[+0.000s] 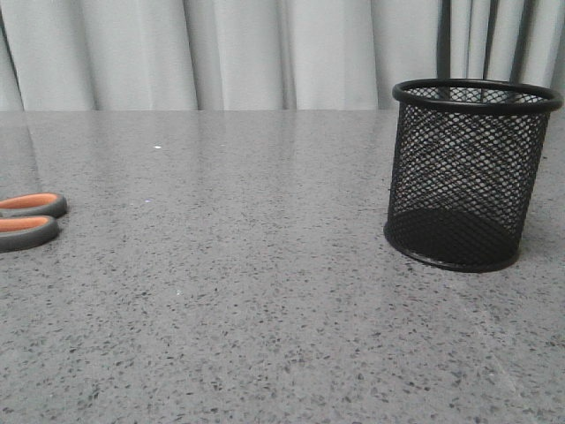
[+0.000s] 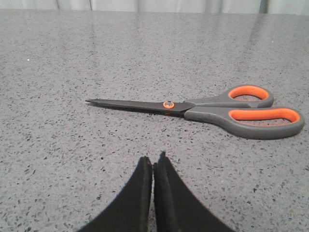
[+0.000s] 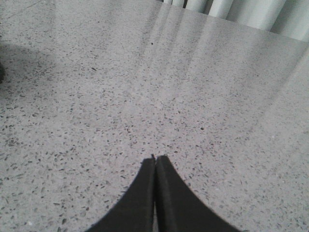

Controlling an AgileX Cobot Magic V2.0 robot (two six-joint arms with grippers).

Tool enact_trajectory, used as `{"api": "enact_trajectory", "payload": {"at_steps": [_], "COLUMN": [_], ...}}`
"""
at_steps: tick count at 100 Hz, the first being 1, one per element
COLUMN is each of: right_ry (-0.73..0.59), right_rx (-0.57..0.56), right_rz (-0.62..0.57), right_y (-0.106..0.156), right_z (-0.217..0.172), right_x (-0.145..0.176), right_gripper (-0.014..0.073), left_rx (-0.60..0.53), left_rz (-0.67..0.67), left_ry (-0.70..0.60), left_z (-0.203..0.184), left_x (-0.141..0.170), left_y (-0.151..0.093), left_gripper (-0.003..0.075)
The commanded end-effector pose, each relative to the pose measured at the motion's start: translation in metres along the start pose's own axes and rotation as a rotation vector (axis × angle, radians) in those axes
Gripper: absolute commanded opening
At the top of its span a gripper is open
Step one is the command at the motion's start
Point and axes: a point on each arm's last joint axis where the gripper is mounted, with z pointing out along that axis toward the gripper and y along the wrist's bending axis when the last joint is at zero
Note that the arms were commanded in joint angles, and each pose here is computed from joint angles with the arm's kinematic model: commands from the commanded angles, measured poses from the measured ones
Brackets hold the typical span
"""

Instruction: Put scissors into bucket

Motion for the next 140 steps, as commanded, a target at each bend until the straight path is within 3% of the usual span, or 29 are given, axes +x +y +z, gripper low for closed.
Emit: {"api": "enact_trajectory", "payload": {"at_steps": [1, 86, 97, 102, 114, 125, 133, 140], "right_ry": [-0.042, -0.042, -0.133, -0.257, -0.579, -0.805, -0.808, -0.684], "right_rx": [0.01, 0.01, 0.034, 0.041, 0.068, 0.093, 0.089, 0.039], "right_rz": [-0.013, -0.015, -0.066, -0.054, -0.037, 0.008, 0.136, 0.418], "right_y": [0.0, 0.0, -0.002, -0.002, -0.004, -0.007, -0.011, -0.016], "right_z": [0.0, 0.0, -0.001, -0.003, -0.015, -0.028, -0.029, -0.022], "right_x": [0.0, 0.0, -0.009, -0.02, -0.046, -0.062, -0.062, -0.055], "right_gripper": [-0.0051, -0.0051, -0.0051, -0.0051, -0.0051, -0.0051, -0.0051, -0.0051], "left_rx": [-0.007, -0.007, -0.01, 0.002, 0.077, 0.091, 0.108, 0.106], "left_rz": [-0.009, -0.009, -0.012, -0.082, -0.483, -0.756, -0.941, -0.958], "left_ry": [-0.034, -0.036, -0.071, -0.108, -0.186, -0.273, -0.291, -0.297], "left_z": [0.003, 0.003, 0.003, 0.003, 0.002, 0.0, -0.001, -0.001], "left_x": [0.008, 0.008, 0.005, 0.001, -0.007, -0.014, -0.015, -0.016], "left_y": [0.001, 0.001, 0.001, 0.0, -0.003, 0.001, 0.003, 0.004], "left_gripper": [-0.002, -0.002, -0.002, -0.002, -0.002, -0.002, -0.002, -0.0019]}}
